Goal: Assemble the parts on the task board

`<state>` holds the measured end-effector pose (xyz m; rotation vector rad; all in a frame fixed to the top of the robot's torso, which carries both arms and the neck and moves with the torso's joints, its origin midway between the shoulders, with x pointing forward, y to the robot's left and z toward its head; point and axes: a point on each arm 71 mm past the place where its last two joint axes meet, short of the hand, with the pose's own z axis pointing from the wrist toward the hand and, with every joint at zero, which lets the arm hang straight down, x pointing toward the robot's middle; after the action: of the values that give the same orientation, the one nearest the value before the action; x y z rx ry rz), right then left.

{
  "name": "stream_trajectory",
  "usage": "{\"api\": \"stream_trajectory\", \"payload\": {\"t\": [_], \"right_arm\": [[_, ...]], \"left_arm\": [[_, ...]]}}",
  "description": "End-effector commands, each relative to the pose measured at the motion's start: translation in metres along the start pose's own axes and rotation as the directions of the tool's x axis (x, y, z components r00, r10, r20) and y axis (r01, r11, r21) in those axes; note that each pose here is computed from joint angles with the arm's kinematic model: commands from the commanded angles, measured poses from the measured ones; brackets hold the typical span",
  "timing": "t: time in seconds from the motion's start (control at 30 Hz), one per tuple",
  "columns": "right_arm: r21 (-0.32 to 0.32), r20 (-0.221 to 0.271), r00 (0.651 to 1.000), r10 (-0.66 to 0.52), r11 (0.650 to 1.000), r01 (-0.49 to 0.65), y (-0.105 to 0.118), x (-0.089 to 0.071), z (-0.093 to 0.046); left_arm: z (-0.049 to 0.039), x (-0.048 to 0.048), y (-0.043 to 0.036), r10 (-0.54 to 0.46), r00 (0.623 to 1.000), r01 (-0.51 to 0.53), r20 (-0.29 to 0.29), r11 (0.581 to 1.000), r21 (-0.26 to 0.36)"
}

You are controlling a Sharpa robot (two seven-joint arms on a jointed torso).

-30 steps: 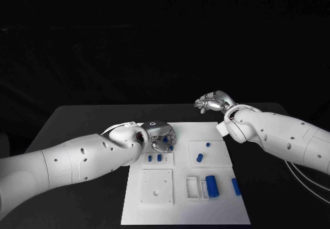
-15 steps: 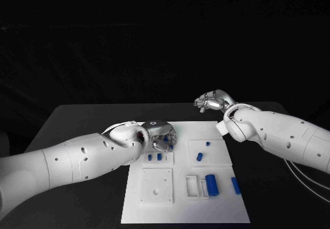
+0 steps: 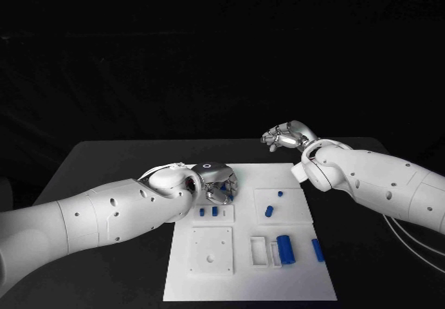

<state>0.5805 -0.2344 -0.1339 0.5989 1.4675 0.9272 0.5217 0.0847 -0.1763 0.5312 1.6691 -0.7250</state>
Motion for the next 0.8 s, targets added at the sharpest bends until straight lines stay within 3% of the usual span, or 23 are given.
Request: {"api": "stream_trajectory", "payload": {"t": [0.03, 0.27, 0.8], "right_arm": [[-0.012, -0.012, 1.0, 0.002, 1.0, -0.003, 0.001, 0.001, 0.0], [-0.011, -0.011, 1.0, 0.002, 1.0, -0.002, 0.001, 0.001, 0.0], [-0.01, -0.013, 1.0, 0.002, 1.0, -0.002, 0.001, 0.001, 0.0]], "left_arm": [[-0.0015, 0.0161, 0.0017, 0.004, 0.996, -0.006, -0.086, 1.0, -0.023], [-0.0035, 0.014, 0.0031, -0.006, 0.999, 0.005, -0.038, 1.0, -0.022], [-0.0154, 0.0066, 0.0086, -0.151, 0.983, 0.154, 0.104, 0.988, -0.025]]}}
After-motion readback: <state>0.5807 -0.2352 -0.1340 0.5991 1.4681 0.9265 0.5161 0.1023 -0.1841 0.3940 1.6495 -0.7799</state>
